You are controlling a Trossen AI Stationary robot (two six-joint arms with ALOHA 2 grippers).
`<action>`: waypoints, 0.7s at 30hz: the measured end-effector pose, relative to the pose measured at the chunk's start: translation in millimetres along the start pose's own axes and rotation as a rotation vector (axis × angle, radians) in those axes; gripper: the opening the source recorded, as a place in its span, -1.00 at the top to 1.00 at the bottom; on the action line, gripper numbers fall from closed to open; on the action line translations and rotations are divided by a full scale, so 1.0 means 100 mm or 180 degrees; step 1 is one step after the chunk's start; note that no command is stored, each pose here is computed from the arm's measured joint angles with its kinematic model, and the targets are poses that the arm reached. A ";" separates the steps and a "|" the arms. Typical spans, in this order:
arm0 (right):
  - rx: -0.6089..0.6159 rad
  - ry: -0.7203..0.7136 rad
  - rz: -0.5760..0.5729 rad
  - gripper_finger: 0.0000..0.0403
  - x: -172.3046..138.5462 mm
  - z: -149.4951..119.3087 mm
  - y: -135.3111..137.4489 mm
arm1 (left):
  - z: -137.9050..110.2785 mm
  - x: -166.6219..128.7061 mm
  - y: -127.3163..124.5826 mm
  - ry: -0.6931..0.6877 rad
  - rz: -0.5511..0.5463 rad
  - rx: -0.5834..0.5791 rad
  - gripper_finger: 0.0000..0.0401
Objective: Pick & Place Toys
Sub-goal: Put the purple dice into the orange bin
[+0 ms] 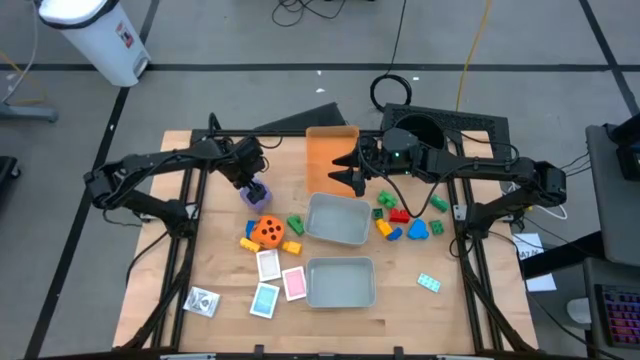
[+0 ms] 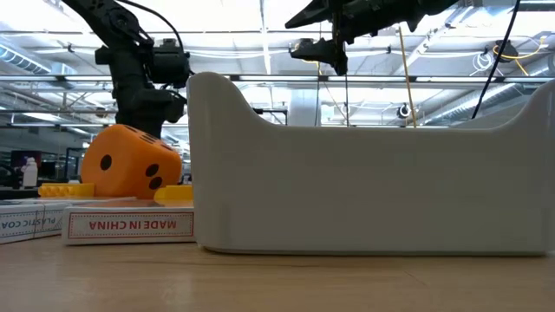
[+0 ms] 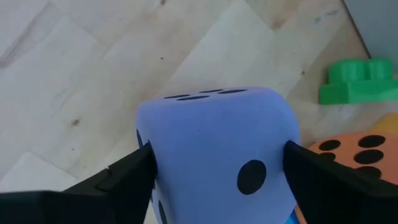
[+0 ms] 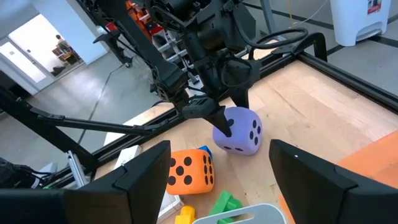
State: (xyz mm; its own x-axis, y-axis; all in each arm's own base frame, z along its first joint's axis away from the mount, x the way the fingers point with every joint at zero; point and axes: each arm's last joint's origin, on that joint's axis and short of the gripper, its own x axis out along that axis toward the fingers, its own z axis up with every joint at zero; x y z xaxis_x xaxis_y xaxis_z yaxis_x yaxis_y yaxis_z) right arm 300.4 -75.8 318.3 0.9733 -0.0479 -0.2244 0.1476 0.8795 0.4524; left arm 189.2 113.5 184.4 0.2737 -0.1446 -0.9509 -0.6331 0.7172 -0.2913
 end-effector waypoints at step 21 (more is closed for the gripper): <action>0.0002 0.0001 -0.0001 -0.32 0.00 0.00 0.00 | 0.09 -0.24 -0.09 -0.0123 0.0034 0.0374 -0.08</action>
State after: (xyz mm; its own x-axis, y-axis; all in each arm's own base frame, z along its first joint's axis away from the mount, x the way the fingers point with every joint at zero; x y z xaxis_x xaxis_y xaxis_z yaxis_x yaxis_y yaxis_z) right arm 300.4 -75.8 318.3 0.9732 -0.0480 -0.2248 0.1479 0.8793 0.4527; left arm 194.4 116.8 210.6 0.2965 -0.1118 -0.9484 -0.5475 0.7938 -0.2648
